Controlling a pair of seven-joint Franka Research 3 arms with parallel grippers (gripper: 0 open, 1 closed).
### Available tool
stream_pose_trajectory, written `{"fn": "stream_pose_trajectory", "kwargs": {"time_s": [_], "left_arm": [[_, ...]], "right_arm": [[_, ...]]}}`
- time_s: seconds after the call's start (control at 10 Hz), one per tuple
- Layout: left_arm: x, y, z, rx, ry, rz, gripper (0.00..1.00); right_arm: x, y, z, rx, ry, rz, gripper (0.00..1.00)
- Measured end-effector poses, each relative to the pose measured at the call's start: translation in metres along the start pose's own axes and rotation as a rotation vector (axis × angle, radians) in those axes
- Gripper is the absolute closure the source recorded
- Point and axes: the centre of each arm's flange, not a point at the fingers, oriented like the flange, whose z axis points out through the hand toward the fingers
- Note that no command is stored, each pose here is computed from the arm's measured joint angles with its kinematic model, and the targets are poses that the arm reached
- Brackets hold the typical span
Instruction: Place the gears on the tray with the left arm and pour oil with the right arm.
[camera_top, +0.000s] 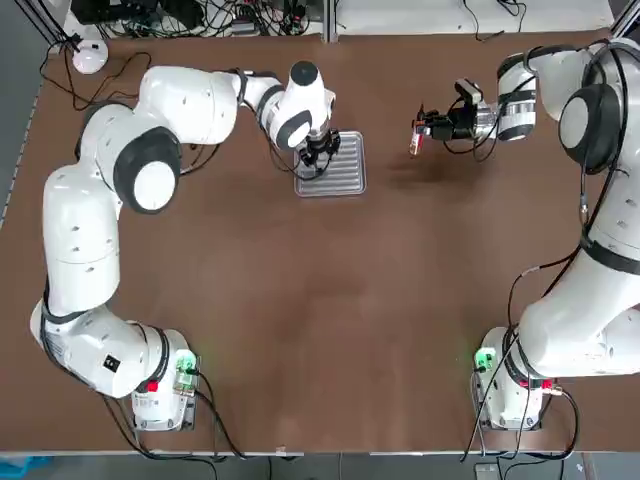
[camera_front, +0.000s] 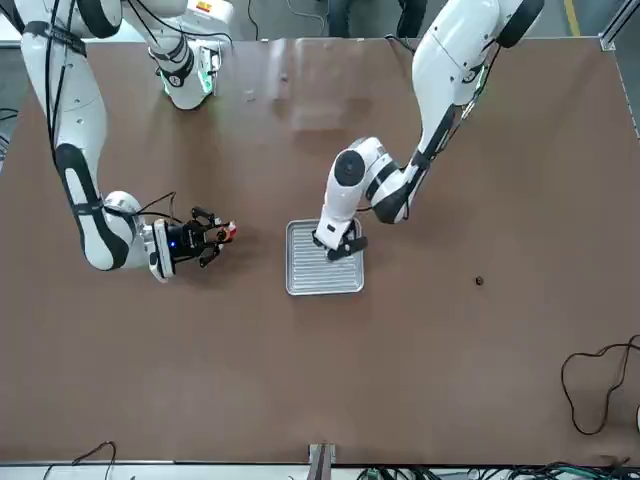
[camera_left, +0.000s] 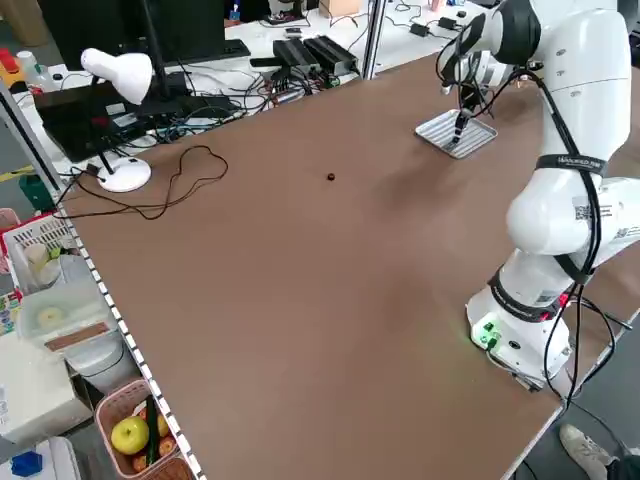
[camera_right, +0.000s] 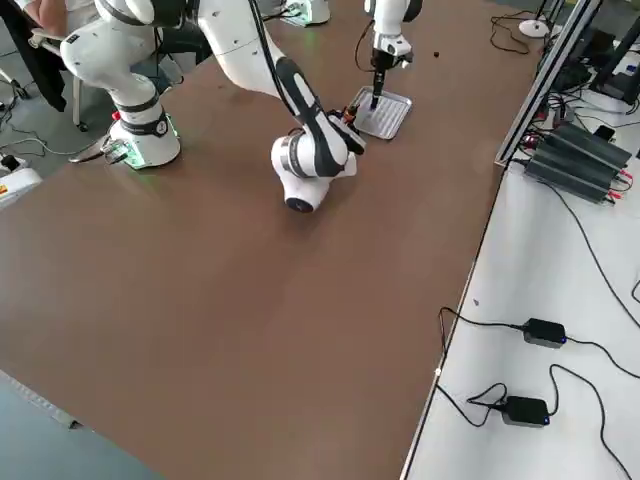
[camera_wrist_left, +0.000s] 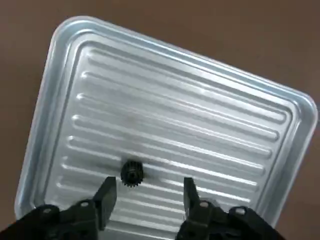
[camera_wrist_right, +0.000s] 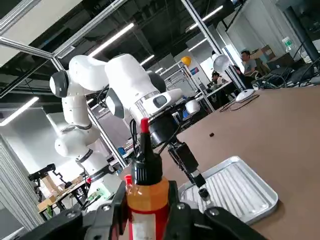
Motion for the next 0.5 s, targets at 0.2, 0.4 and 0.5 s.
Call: {"fn": "stream_pose_trajectory", "kwargs": {"time_s": [0.2,0.4,0.5], "left_arm": [[0.014,-0.005,-0.003,0.01,0.048,0.039,0.04],[0.065,-0.029,-0.016,0.013,0.091,0.102,0.01],[0.095,-0.045,-0.029,0.011,0.108,0.137,0.01]], "right_arm": [[0.001,0.001,0.019,0.013,0.011,-0.001,0.66],[0.002,0.002,0.04,0.03,0.018,0.021,0.66],[0.001,0.002,0.047,0.037,0.017,0.041,0.66]]}}
